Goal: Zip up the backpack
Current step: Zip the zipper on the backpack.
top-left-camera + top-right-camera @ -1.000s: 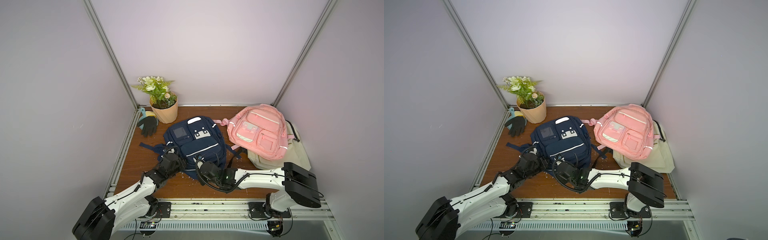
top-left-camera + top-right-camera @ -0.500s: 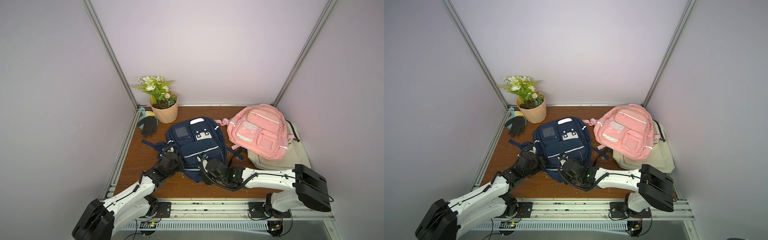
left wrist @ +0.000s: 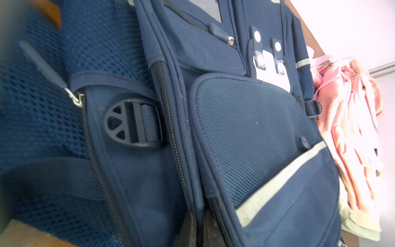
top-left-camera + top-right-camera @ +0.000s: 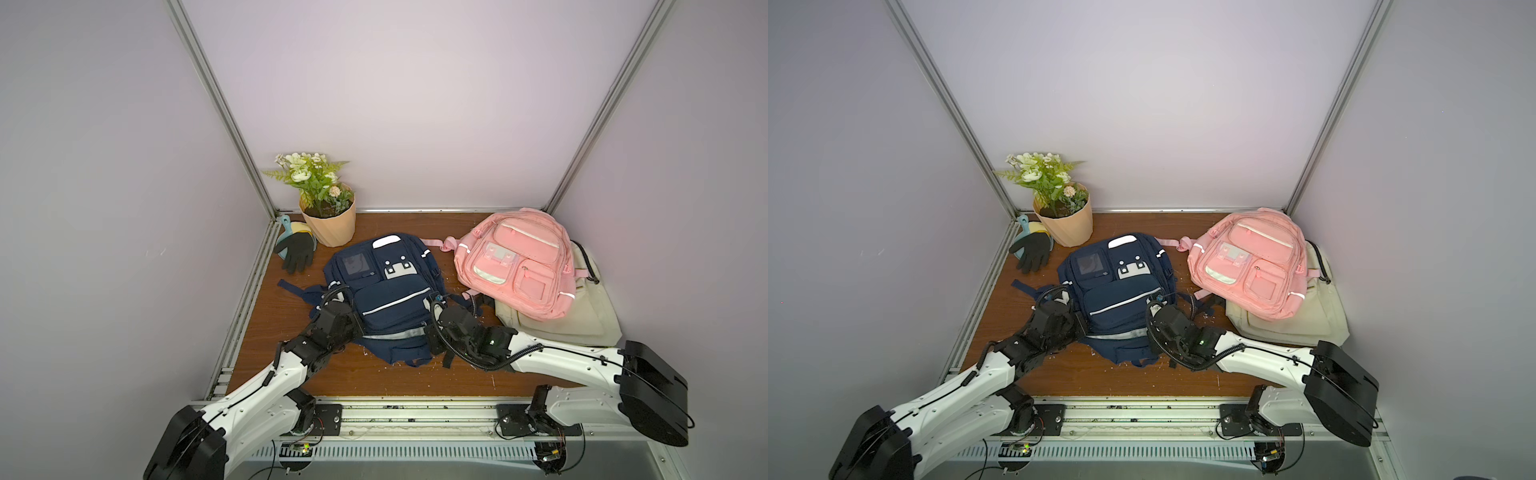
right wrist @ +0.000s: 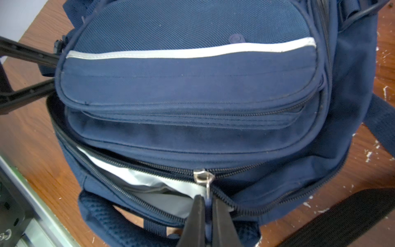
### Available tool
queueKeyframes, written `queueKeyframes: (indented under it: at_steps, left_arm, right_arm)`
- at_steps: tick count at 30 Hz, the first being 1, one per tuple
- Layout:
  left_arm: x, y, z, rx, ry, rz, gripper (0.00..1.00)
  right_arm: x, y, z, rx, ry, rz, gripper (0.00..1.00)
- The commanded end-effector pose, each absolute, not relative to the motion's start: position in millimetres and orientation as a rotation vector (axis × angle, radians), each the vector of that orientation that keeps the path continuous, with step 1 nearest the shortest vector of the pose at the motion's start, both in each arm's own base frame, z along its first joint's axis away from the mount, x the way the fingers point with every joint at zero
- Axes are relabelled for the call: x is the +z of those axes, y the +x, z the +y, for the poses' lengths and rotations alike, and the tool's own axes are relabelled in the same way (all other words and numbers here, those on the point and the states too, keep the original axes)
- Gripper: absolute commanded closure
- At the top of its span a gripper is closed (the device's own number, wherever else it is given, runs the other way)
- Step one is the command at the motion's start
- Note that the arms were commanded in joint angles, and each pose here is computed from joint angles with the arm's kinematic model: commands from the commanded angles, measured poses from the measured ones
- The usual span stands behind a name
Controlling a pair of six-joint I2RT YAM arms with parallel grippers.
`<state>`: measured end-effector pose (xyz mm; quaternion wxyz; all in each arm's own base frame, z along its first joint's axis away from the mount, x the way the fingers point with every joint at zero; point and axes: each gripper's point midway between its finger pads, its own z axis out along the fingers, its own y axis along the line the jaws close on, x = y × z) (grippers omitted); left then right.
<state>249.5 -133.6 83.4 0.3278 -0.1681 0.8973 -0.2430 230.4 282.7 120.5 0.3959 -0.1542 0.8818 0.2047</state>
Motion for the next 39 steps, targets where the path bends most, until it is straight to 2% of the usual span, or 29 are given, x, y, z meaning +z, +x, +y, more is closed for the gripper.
queueKeyframes:
  at_steps: [1,3,5,6,8,10,15,17,20,23,25,32,39]
  left_arm:
    - [90,261,-105,-0.409,-0.413,2.337,0.98]
    - [104,265,-115,-0.41,-0.306,2.328,0.85]
    - [127,267,-129,-0.377,-0.188,2.284,0.6]
    - [137,266,-138,-0.376,-0.121,2.26,0.51]
    - [159,262,-163,-0.403,0.037,2.198,0.41]
    - [172,257,-181,-0.434,0.142,2.15,0.38]
    - [179,248,-197,-0.437,0.241,2.106,0.33]
    - [171,251,-183,-0.378,0.154,2.122,0.3]
    - [163,252,-163,-0.295,0.055,2.141,0.3]
    - [182,234,-213,-0.546,0.359,2.048,0.31]
    - [190,225,-233,-0.619,0.478,1.98,0.31]
    - [165,217,-272,-0.606,0.782,1.929,0.37]
    - [132,215,-284,-0.584,0.91,1.956,0.41]
  right_arm:
    - [138,241,280,0.494,-0.359,2.182,1.0]
    - [150,233,295,0.535,-0.41,2.143,1.0]
    - [162,224,311,0.547,-0.463,2.107,1.0]
    - [168,221,317,0.549,-0.475,2.091,1.0]
    - [178,217,326,0.57,-0.48,2.067,1.0]
    - [187,216,331,0.626,-0.459,2.042,1.0]
    - [201,218,335,0.674,-0.422,2.001,1.0]
    - [200,220,333,0.654,-0.414,2.002,1.0]
    - [193,224,325,0.6,-0.384,2.023,1.0]
    - [191,223,323,0.595,-0.392,2.03,1.0]
    - [193,219,326,0.631,-0.405,2.022,1.0]
    - [203,218,328,0.676,-0.388,1.999,1.0]
    - [204,219,324,0.66,-0.385,1.999,1.0]
